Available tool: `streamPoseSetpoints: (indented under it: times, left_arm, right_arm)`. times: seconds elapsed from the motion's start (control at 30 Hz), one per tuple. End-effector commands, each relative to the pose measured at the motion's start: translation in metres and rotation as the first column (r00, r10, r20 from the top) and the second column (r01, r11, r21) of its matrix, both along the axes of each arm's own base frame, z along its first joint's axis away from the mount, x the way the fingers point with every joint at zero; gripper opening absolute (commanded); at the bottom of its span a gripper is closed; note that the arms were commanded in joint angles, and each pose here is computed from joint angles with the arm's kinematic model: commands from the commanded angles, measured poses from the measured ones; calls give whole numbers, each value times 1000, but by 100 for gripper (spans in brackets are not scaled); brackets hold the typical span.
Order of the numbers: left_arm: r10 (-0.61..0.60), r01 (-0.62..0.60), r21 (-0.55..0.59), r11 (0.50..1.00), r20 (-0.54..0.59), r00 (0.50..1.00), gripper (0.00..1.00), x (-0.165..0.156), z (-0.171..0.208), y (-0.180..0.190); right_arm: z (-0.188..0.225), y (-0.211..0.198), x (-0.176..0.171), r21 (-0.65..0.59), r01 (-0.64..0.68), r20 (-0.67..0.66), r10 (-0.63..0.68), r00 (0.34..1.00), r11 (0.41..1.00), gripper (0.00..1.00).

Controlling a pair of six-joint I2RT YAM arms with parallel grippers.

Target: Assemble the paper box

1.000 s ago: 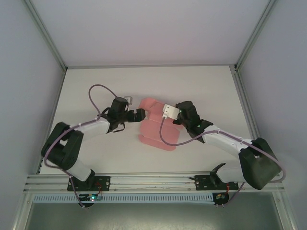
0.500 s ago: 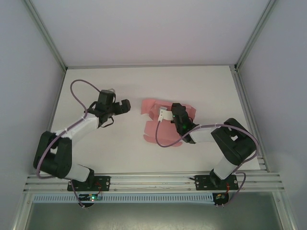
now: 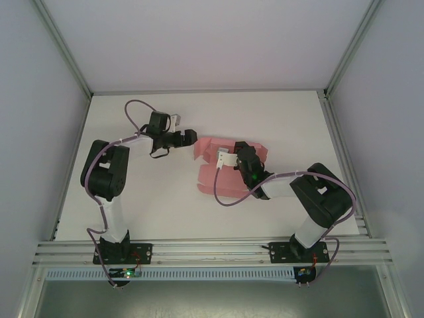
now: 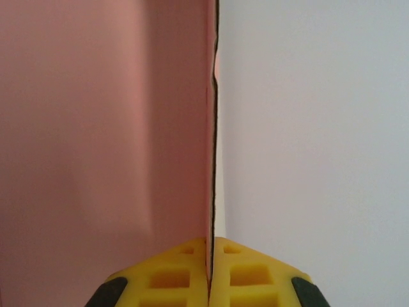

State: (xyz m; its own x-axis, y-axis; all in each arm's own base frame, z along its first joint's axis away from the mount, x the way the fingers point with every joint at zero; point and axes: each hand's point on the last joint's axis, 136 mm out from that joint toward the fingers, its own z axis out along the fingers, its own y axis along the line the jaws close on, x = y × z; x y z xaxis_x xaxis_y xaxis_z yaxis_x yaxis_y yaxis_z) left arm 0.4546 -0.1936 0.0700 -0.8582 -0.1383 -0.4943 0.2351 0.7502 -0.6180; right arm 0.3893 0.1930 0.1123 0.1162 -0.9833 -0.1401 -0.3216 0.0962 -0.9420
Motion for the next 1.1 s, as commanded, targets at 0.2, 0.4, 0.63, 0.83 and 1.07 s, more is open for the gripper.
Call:
streamPoseSetpoints:
  times: [0.2, 0.4, 0.63, 0.83, 1.07]
  left_arm:
    - [-322, 337, -81, 938, 155, 934, 77, -56, 23, -48]
    - [-381, 401, -72, 913, 199, 903, 61, -72, 26, -71]
    - [-393, 398, 19, 917, 211, 895, 62, -91, 11, -77]
    - [-347, 346, 55, 937, 282, 895, 54, -77, 15, -81]
    - [-322, 296, 126, 947, 381, 867, 51, -59, 28, -86]
  right_arm:
    - [5, 0, -6, 43, 10, -14, -10, 1000, 999, 0]
    - [-1, 4, -13, 28, 1, -52, 0, 999, 1000, 0]
    - [-4, -1, -15, -14, 20, -63, -21, 998, 1000, 0]
    - [-7, 7, -26, -44, -9, -82, 5, 997, 999, 0]
    - [-19, 15, -40, -115, -41, -115, 28, 993, 993, 0]
